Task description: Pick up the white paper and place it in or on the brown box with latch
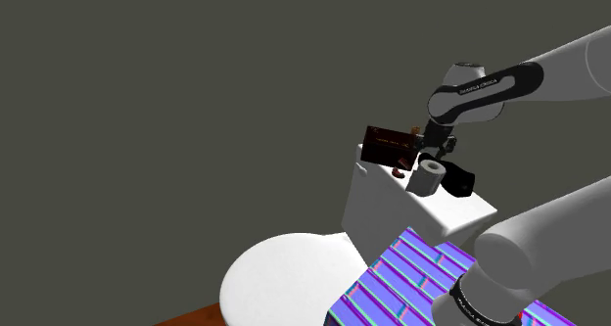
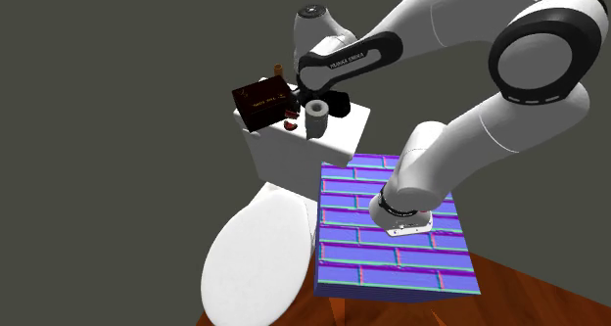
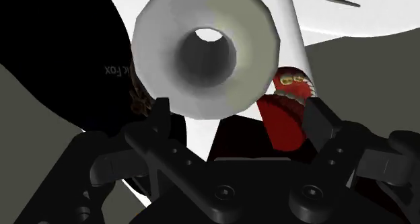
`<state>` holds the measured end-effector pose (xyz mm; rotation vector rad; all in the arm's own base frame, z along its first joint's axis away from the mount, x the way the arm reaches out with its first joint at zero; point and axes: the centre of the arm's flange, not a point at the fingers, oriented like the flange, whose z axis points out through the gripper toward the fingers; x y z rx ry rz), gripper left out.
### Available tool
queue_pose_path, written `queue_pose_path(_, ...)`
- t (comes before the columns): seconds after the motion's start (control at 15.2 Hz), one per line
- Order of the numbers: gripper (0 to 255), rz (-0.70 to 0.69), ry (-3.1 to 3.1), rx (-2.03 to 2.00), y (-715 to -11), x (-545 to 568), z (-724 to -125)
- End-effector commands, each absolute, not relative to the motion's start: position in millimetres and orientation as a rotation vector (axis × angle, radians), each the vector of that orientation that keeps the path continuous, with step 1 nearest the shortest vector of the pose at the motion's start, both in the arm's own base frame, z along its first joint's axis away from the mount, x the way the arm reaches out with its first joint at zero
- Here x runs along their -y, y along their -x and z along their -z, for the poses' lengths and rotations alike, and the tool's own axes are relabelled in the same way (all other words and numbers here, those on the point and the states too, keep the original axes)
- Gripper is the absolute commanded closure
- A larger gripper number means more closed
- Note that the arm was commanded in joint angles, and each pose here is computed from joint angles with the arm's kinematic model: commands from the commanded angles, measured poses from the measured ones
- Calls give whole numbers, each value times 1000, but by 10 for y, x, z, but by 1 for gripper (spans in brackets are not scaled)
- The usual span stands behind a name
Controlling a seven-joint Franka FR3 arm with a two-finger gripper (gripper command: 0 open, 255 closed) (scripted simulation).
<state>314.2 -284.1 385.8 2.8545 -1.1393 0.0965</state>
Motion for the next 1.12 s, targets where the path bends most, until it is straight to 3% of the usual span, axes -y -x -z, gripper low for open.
queue_pose_path(0.0,0,242,-2716,1463,-3175,2797,-3918)
queue_pose_path(0.07,0,303,-2685,1518,-3192,2799,-3923)
queue_pose_path(0.53,0,303,-2685,1518,-3116,2775,-3531)
queue_pose_path(1.06,0,303,-2685,1518,-3116,2775,-3531)
